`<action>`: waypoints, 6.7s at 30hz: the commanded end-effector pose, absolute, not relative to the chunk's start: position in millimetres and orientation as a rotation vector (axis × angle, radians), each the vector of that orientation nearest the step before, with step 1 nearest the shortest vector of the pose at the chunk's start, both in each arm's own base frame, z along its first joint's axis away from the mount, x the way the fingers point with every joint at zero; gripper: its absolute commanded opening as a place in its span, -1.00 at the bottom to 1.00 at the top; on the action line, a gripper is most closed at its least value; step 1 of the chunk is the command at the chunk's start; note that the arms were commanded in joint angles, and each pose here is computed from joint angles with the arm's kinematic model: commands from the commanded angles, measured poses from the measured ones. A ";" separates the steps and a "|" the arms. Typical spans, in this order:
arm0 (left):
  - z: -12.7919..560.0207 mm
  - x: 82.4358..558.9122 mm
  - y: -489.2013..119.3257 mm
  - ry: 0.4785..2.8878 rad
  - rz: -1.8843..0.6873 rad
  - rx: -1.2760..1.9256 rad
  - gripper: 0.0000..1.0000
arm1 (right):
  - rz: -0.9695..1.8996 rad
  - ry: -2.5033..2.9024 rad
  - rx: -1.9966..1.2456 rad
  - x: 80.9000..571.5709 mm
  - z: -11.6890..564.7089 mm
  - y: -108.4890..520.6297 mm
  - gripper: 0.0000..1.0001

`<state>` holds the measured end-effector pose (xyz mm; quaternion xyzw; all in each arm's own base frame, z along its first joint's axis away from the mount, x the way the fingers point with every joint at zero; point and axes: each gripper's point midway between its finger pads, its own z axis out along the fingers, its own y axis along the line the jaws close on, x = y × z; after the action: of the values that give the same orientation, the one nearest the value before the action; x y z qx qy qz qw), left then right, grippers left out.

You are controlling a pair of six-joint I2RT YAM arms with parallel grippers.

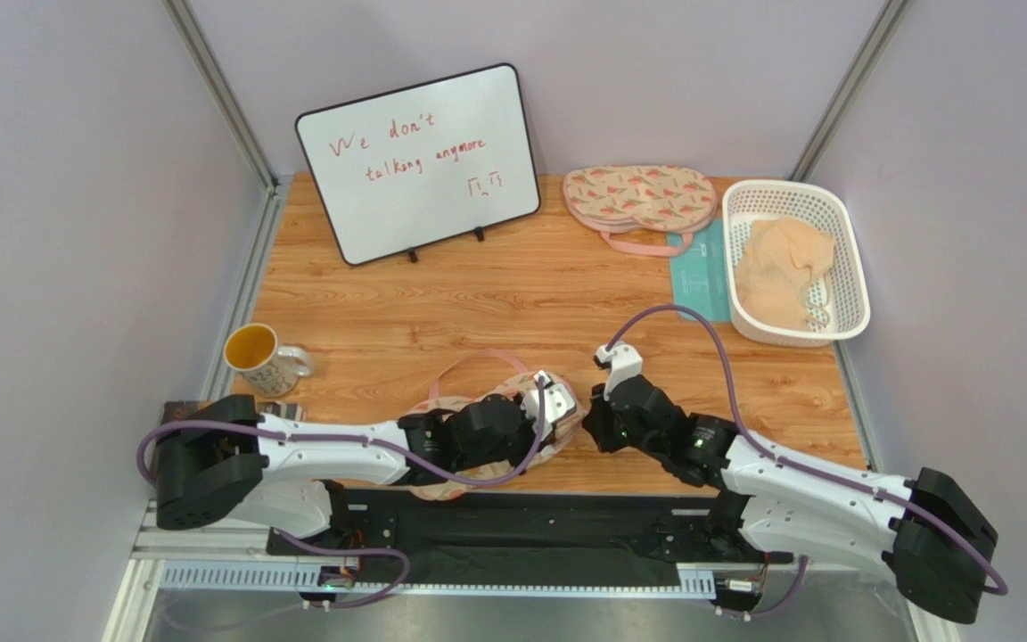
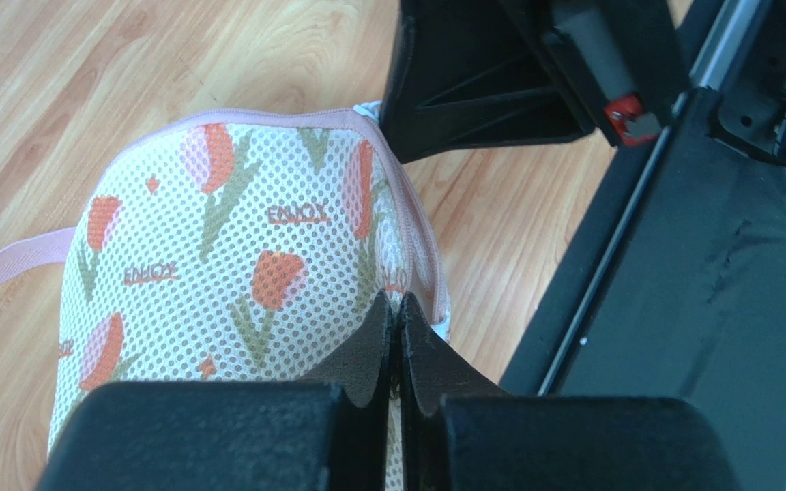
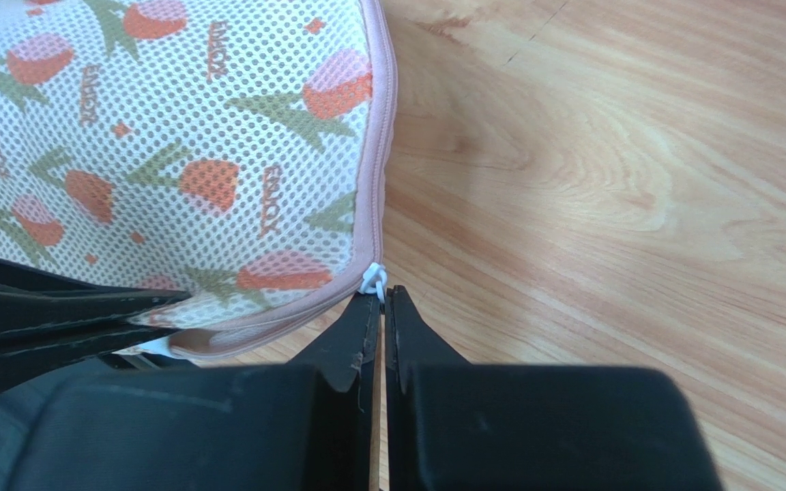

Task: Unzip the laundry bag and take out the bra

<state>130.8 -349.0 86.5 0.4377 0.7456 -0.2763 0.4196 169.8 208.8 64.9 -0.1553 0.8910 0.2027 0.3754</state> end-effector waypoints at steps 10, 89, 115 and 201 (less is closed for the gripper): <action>73.5 79.7 -308.7 1.909 -0.754 1.239 -1.00 | 0.397 2.278 -0.347 208.6 53.1 205.9 -1.00; 122.0 133.0 -376.0 1.685 -0.603 1.260 0.57 | 0.598 2.376 -0.226 148.7 53.6 211.5 -1.00; 76.5 159.8 -376.2 1.753 -0.239 1.201 -0.38 | 0.628 2.377 -0.250 145.5 55.8 215.1 -1.00; 69.4 146.1 -365.8 1.841 -0.128 1.063 0.23 | 0.599 2.410 -0.264 161.1 50.2 218.0 -1.00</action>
<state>141.2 -365.3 64.7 0.4620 0.7511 -0.0529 0.4686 160.4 210.8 44.7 -0.0946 0.9229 0.2102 0.3085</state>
